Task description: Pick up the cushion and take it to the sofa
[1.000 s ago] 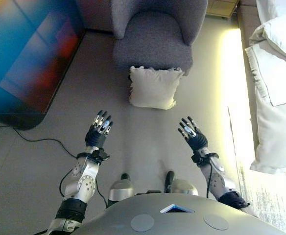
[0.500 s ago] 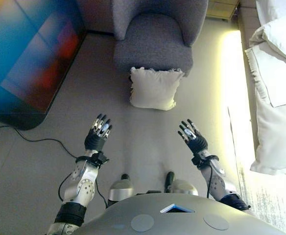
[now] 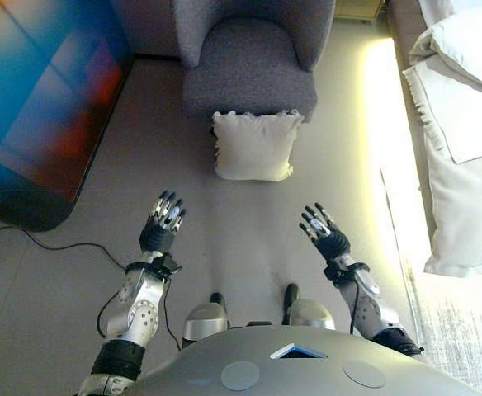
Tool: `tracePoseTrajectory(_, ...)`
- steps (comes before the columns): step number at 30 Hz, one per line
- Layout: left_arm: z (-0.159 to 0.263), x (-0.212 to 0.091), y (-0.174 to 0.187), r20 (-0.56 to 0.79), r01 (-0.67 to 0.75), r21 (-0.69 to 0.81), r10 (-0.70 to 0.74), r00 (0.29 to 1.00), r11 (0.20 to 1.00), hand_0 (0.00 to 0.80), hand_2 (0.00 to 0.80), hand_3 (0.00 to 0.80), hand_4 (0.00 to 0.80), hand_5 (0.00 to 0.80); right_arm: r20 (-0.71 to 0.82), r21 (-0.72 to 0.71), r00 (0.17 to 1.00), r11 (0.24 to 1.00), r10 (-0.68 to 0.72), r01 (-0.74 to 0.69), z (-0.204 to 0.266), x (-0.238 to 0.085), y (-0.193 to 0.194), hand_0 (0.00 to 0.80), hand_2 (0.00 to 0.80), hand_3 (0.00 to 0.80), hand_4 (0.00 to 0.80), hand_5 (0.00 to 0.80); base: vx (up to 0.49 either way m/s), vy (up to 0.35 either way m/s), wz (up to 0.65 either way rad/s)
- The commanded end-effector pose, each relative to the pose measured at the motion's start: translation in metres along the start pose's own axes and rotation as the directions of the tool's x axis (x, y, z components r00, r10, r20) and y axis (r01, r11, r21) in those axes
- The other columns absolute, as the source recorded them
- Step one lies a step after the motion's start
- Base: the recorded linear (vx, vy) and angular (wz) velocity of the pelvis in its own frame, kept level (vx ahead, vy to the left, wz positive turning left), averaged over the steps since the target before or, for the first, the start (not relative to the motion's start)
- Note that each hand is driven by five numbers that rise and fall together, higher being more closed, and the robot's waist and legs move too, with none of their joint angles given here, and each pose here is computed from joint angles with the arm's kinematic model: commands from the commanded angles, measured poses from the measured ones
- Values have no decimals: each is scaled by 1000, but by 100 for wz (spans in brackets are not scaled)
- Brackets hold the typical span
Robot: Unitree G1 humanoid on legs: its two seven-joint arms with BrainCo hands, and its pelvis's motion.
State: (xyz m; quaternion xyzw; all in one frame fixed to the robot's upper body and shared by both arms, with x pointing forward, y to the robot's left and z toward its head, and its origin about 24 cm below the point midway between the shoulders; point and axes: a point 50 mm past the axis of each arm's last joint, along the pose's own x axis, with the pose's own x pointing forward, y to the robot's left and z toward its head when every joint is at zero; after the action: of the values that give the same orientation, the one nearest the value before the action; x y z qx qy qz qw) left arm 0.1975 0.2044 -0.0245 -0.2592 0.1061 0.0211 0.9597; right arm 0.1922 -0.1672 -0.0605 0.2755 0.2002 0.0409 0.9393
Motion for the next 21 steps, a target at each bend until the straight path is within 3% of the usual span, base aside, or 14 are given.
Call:
tracePoseTrajectory(1, 31, 7, 1, 124, 35, 68, -44, 991, 997, 0, 0, 0, 0, 0, 133, 39, 991, 999, 20, -25, 14, 6, 16, 0, 0, 0, 0, 0, 121, 213, 13)
tracePoseTrajectory(12, 20, 1, 1, 48, 64, 72, -67, 997, 995, 0, 0, 0, 0, 0, 117, 65, 992, 997, -52, 45, 18, -2, -4, 0, 0, 0, 0, 0, 385, -81, 27)
tracePoseTrajectory(21, -3, -22, 5, -38, 45, 54, -43, 998, 998, 0, 0, 0, 0, 0, 30, 67, 994, 992, -110, 108, 1, -15, -17, 0, 0, 0, 0, 0, 630, -150, 37)
